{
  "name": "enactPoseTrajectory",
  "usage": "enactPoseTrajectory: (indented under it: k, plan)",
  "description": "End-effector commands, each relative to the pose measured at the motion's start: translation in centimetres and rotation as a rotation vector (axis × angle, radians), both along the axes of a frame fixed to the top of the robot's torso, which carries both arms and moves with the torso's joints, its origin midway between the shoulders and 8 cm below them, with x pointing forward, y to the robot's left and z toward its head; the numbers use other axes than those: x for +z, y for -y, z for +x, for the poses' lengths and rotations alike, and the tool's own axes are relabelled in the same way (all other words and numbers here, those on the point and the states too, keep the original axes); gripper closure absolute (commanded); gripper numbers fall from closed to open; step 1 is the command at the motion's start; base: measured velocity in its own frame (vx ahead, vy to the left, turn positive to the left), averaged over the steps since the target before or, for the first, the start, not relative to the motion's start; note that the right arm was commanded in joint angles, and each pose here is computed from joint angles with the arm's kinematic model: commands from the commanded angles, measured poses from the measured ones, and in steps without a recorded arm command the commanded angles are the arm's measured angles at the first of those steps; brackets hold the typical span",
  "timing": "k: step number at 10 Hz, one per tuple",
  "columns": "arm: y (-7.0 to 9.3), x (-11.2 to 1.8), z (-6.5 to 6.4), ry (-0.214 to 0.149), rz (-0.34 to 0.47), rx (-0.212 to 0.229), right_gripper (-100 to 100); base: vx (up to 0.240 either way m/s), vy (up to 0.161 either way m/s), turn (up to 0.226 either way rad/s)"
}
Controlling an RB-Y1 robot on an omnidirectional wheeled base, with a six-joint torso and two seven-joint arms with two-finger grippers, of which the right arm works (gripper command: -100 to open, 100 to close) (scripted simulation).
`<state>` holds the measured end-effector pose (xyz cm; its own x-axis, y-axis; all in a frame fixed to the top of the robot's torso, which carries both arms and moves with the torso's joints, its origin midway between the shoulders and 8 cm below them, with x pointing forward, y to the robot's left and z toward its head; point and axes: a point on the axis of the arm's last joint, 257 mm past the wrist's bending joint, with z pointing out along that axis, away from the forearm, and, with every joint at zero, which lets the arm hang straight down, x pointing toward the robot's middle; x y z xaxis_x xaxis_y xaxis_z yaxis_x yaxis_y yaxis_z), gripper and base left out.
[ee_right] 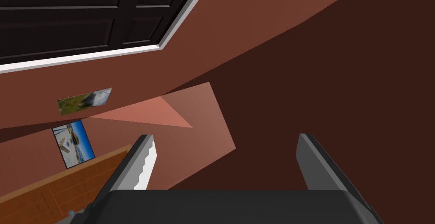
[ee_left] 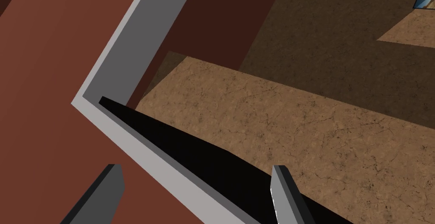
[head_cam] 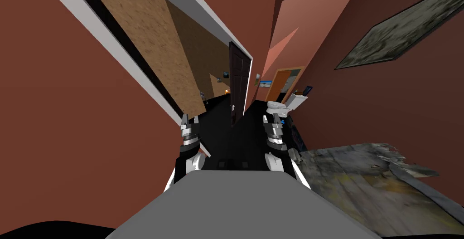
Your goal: Push the door open
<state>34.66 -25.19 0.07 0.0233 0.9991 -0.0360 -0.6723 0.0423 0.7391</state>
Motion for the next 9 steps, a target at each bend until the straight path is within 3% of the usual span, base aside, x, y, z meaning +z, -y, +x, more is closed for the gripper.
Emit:
enactPoseTrajectory:
  k: [1,4,9]
  plan:
    - [-0.1,-0.7,0.6,-0.013,-0.002,0.005,-100,0.084,-0.045,0.068]
    - [-0.4,-3.1,2.2,-0.053,-0.009,0.018,-100,0.117,-0.055,0.108]
    - [-0.7,-6.0,3.9,-0.1,-0.017,0.031,-100,0.094,-0.059,0.097]
